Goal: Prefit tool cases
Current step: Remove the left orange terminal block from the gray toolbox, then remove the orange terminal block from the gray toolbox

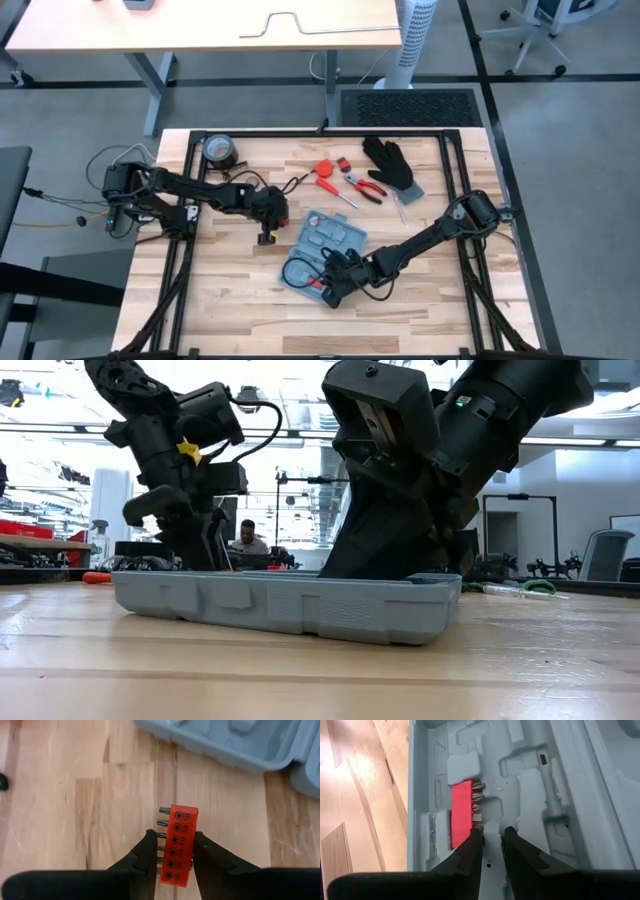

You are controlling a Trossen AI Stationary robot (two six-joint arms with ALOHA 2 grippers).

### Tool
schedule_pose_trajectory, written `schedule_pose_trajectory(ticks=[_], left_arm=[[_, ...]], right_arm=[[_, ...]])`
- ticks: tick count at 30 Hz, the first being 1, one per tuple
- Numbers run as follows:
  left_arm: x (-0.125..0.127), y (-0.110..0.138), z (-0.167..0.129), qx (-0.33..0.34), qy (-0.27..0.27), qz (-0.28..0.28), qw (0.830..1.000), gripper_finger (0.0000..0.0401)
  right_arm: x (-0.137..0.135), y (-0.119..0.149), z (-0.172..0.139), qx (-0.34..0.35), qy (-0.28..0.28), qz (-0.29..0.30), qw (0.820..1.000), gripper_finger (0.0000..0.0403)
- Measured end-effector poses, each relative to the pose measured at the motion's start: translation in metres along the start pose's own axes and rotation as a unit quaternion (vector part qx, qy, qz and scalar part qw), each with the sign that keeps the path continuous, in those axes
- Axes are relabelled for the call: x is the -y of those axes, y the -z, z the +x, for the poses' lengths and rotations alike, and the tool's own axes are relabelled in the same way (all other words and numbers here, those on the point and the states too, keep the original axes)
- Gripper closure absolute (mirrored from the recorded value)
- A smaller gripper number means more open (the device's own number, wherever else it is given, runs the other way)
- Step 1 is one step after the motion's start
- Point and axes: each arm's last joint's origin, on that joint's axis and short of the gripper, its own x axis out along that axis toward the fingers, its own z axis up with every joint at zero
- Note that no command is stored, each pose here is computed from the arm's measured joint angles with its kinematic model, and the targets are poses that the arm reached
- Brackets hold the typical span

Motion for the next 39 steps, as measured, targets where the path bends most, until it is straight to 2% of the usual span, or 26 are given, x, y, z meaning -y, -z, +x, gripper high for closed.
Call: schedule_pose_trajectory(ticks=[2,8,11,19,24,32,35,39], left_arm=[[0.000,0.000,0.000,0.000,0.000,0.000,1.000,0.0312],[-0.001,-0.003,0.000,0.016,-0.015,-0.006,1.000,0.0257],[-0.001,-0.004,0.000,0.023,-0.016,-0.013,1.000,0.0251],[-0.002,-0.003,0.000,0.020,0.001,-0.022,1.000,0.0266],[0.000,-0.006,0.000,0.032,0.047,-0.050,0.997,0.0275],[0.031,-0.013,-0.002,0.059,0.101,-0.028,0.993,0.0294],[0.041,-0.017,-0.004,0.074,0.105,-0.028,0.991,0.0301],[0.050,-0.022,-0.006,0.100,0.120,-0.040,0.987,0.0309]], right_arm=[[0.000,-0.002,-0.001,0.001,-0.002,0.001,1.000,0.0316],[0.001,-0.008,-0.006,0.002,-0.007,0.002,1.000,0.0316],[0.000,-0.009,-0.007,0.005,-0.008,0.003,1.000,0.0316],[-0.001,-0.011,-0.012,0.009,-0.009,0.005,1.000,0.0316],[-0.001,-0.016,-0.022,0.024,0.000,0.003,1.000,0.0316],[-0.001,-0.023,-0.035,0.051,0.015,0.003,0.999,0.0316],[-0.003,-0.021,-0.036,0.056,0.013,0.025,0.998,0.0316],[-0.017,-0.015,-0.054,0.127,0.018,0.065,0.990,0.0316]])
